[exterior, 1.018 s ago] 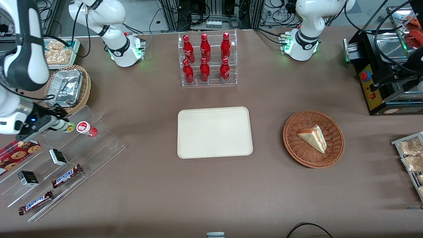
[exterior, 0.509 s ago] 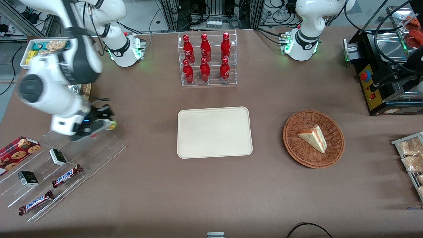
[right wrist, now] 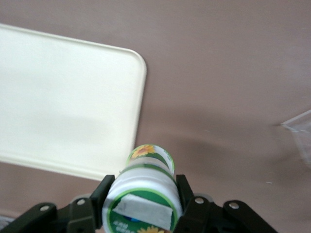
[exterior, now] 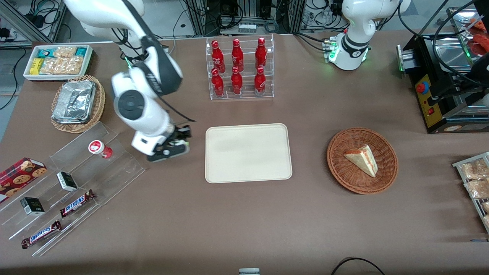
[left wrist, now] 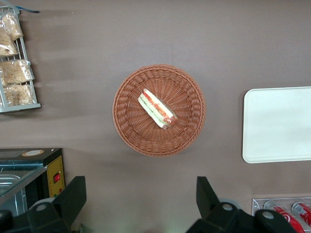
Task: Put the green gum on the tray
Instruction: 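Carry the held gum jar over to the cream tray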
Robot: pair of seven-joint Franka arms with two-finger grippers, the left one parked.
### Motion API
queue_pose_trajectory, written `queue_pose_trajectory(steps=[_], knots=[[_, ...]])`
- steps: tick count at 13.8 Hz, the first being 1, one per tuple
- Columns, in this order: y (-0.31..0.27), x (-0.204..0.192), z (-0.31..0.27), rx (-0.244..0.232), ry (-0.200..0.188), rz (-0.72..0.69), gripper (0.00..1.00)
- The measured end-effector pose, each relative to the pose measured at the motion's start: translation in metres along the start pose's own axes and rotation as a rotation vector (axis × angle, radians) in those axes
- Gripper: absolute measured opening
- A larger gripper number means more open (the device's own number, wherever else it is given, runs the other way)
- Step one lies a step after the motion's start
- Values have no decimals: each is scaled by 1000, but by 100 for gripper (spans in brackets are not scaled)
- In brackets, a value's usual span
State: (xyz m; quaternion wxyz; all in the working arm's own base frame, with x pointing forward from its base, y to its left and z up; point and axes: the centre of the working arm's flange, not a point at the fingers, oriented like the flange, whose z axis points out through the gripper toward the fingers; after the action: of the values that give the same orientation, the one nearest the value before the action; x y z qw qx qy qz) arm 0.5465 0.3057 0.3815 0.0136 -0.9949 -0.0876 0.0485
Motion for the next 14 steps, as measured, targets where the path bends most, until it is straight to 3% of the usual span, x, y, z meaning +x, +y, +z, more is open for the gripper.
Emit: queue_pose_trajectory(steps=[4, 7, 10, 14], knots=[[-81, 4, 42, 17, 55, 114, 57], [-126, 2, 78, 49, 67, 165, 57], [-174, -8, 110, 62, 105, 194, 57], [-195, -11, 146, 55, 136, 209, 57]])
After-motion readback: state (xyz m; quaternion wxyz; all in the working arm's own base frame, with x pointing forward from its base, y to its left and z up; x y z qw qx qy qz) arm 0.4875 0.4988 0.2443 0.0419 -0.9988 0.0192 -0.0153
